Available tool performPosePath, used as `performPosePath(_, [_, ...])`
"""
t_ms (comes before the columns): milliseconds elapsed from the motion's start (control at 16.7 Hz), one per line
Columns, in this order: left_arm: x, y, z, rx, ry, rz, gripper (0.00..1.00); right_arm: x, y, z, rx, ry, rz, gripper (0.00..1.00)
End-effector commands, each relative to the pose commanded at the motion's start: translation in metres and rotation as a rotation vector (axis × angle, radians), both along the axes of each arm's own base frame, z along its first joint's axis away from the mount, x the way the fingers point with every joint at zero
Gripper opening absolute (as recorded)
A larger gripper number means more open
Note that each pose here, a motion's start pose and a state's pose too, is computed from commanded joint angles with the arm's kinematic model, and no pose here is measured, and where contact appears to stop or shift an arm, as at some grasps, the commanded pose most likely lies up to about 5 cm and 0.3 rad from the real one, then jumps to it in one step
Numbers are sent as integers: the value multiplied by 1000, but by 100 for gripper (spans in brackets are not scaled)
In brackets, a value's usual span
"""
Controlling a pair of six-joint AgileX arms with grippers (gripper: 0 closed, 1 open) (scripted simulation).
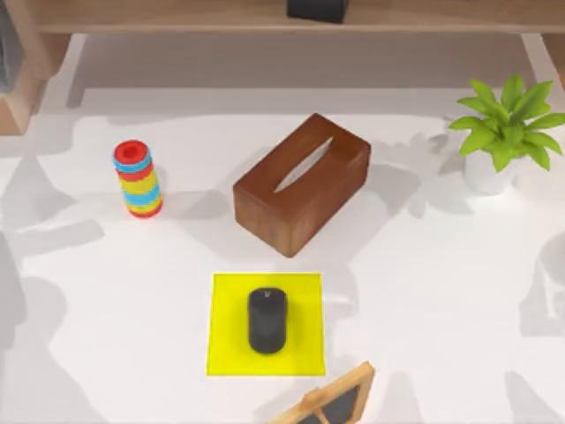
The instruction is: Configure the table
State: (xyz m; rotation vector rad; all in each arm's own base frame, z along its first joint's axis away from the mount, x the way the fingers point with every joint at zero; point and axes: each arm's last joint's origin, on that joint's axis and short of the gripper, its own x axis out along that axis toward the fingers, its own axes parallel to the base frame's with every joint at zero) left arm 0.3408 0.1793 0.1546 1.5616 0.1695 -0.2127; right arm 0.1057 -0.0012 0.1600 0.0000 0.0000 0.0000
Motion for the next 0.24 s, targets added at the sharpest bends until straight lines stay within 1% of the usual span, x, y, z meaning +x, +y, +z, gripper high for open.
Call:
performPosePath(120, [-11, -1, -5, 0, 11, -4, 100, 0, 0, 0, 0, 0, 0, 100])
performPosePath(240, [-14, -1, -8, -3, 20, -4, 100, 0, 0, 0, 0, 0, 0, 100])
